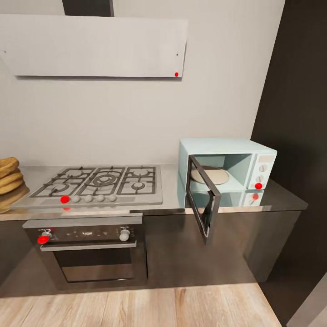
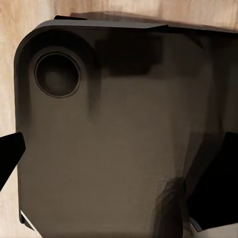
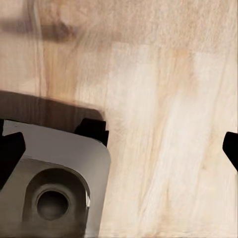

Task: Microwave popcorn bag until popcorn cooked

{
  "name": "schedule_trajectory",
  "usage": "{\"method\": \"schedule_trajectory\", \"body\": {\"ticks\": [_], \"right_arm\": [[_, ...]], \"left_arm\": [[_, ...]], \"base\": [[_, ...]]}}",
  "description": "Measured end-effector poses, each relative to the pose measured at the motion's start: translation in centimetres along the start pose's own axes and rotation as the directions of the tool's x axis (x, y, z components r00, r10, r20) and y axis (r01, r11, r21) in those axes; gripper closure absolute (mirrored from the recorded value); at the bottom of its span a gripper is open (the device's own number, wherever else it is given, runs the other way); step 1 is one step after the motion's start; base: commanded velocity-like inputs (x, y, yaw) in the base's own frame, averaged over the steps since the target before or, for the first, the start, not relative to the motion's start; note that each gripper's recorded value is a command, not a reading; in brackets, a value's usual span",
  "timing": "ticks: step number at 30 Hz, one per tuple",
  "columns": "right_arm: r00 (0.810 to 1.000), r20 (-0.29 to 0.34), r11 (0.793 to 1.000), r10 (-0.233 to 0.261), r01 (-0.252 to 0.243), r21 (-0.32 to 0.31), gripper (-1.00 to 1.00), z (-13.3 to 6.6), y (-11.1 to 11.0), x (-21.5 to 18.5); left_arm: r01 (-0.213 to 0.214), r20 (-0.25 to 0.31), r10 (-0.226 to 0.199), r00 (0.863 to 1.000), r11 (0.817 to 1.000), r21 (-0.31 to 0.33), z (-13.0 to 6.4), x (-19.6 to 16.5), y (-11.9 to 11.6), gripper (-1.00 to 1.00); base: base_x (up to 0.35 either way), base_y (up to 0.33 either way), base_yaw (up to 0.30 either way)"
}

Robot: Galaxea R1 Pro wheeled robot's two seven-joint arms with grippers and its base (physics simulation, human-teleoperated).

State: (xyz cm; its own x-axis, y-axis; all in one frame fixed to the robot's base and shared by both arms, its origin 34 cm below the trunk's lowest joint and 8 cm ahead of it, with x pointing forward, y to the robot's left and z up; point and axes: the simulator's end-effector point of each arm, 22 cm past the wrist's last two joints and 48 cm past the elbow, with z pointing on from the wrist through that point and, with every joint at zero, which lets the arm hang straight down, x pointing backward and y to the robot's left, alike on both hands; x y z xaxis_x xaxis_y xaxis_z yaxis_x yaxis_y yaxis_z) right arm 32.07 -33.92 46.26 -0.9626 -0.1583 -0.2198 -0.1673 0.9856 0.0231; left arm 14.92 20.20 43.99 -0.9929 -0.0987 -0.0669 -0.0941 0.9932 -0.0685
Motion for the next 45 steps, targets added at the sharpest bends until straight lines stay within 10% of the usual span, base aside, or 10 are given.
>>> {"method": "schedule_trajectory", "body": {"ticks": [8,21,45], "right_arm": [[1.0,-0.023,0.989,0.01,-0.006,0.149,-1.0,0.3,-0.2,2.4],[0.999,-0.032,0.989,0.003,0.001,0.145,-1.0,0.4,0.5,2.5],[0.999,-0.049,0.993,-0.005,0.01,0.116,-1.0,0.6,3.3,4.2]], "left_arm": [[0.001,0.001,-0.001,1.0,1.0,-0.006,0.0,0.0,0.1,-1.0],[0.079,0.005,-0.079,0.997,0.997,-0.018,0.0,-0.1,0.5,-1.0],[0.083,0.014,-0.083,0.996,0.996,-0.016,0.0,-0.4,0.4,-1.0]], "base": [[0.0,0.0,0.139],[0.0,0.0,0.277],[0.0,0.0,0.279]]}}
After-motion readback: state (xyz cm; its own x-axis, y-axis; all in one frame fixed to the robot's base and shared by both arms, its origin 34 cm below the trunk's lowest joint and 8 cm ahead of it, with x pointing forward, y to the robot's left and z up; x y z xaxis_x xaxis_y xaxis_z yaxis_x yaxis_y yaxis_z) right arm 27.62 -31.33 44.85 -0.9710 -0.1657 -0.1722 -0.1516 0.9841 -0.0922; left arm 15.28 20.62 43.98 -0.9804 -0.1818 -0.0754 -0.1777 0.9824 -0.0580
